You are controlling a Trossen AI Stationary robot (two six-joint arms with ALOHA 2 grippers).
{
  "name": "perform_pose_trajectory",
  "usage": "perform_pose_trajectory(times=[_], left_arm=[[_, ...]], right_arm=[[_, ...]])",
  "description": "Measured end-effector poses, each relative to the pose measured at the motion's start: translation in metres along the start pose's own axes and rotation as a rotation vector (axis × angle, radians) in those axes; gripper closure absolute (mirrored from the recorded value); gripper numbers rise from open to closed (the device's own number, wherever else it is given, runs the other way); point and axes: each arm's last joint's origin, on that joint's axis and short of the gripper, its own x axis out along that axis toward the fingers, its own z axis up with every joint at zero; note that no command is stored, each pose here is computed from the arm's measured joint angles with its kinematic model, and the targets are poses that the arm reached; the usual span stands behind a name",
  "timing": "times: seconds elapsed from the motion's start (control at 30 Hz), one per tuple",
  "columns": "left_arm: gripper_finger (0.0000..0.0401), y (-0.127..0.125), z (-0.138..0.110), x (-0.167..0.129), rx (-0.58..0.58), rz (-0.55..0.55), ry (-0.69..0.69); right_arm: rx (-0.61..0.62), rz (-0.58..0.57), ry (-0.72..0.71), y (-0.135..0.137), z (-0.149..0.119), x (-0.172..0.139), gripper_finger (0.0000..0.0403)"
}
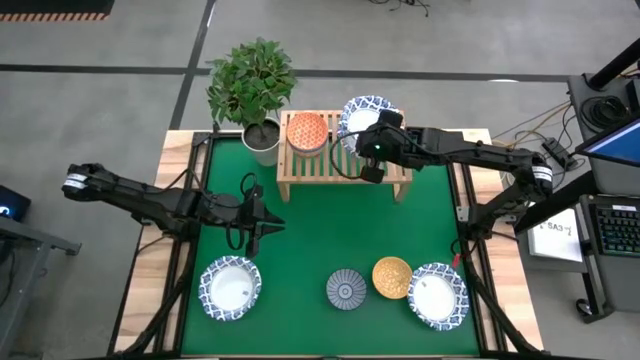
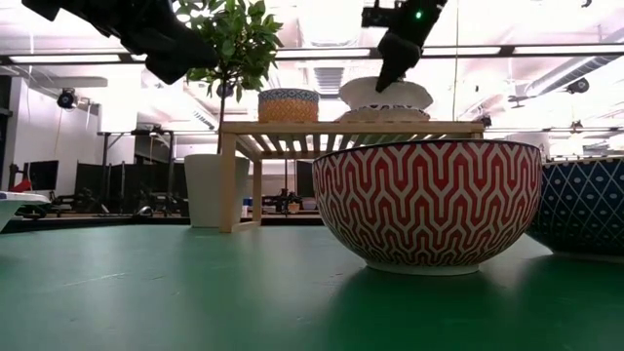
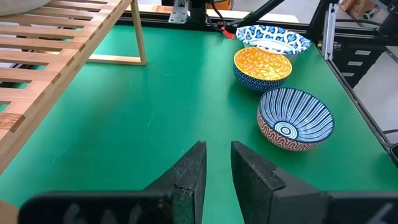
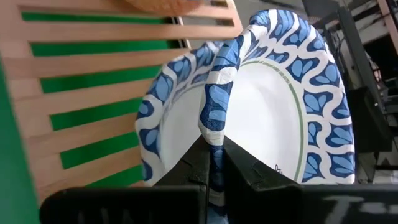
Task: Place and stack bowls onto a shelf
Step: Stack the blue patterned bowl on top of the blue patterned bowl on the shelf
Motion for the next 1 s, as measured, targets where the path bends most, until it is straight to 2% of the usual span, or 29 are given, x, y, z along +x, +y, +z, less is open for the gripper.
perform_pose_trajectory(times=[0.33,1.0], left_arm=[[0.0345,0.0,0.0,0.0,0.0,0.0,0.0],[0.0345,0.0,0.0,0.0,0.001,-0.001,0.0]], right_arm=[[-0.007,0.001,0.049,0.003,0.0,0.018,0.039],[0.004,-0.001,0.042,0.003,0.0,0.017,0.039]])
